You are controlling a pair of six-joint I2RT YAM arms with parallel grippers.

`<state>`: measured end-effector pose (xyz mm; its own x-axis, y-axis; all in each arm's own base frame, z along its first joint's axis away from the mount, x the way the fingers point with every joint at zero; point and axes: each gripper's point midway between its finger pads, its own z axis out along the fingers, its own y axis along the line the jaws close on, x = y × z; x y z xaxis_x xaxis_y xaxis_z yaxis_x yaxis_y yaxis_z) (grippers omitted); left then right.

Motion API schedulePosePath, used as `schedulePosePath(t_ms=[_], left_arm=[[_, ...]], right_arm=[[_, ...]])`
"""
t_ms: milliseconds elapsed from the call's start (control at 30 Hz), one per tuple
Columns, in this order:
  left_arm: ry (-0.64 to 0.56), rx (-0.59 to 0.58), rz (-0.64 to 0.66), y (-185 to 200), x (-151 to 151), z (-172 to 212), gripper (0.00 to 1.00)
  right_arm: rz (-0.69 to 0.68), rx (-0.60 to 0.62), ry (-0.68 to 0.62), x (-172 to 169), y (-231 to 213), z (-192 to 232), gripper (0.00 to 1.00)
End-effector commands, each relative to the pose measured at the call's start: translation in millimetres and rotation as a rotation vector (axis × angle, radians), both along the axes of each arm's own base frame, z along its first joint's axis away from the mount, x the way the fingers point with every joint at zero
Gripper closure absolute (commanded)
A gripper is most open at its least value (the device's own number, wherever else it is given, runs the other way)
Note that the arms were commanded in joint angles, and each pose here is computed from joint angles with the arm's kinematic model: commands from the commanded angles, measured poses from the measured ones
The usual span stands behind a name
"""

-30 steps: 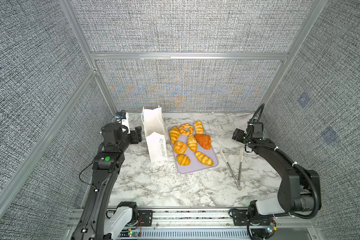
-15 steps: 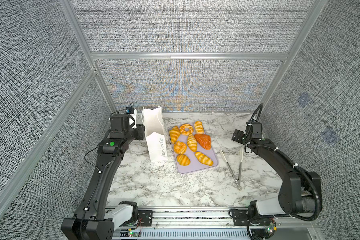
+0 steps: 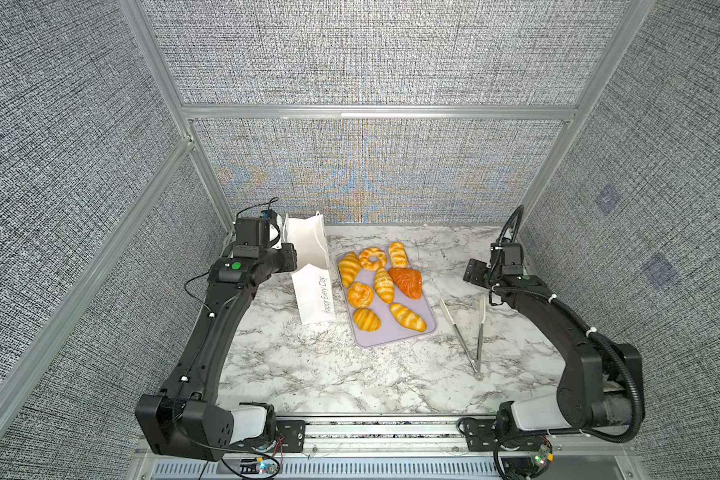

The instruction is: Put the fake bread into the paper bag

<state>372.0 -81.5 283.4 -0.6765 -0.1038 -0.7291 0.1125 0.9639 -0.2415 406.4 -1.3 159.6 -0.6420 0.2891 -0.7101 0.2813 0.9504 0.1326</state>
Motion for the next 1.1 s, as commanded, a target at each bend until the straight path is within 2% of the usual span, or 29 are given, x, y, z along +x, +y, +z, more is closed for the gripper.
schedulePosePath(t_ms=[0,267,500,833,1067], left_arm=[[0.022,0.002,0.027,3.1,-0.5,-4.0,0.69],[0.053,0.002,0.042,3.3,7.8,-13.3,0.73],[0.038,-0.028,0.053,0.0,16.4,-6.7,0.82],[0.027,-0.104,0.089,-5.3,29.8,-6.1,1.0],[-0.004,-0.147,0.136,-4.4,41.0,-0.4,1.0]], right_arm=[[-0.014,-0.011,0.012,-4.8,-2.6,-1.0,0.11],[-0.017,-0.008,0.009,-4.7,-2.1,1.9,0.11],[-0.017,-0.015,0.015,-8.1,-1.9,1.3,0.11],[-0.018,-0.041,0.032,-15.4,-4.6,0.9,0.11],[-0.018,-0.048,0.055,-22.4,-5.8,-4.7,0.11]])
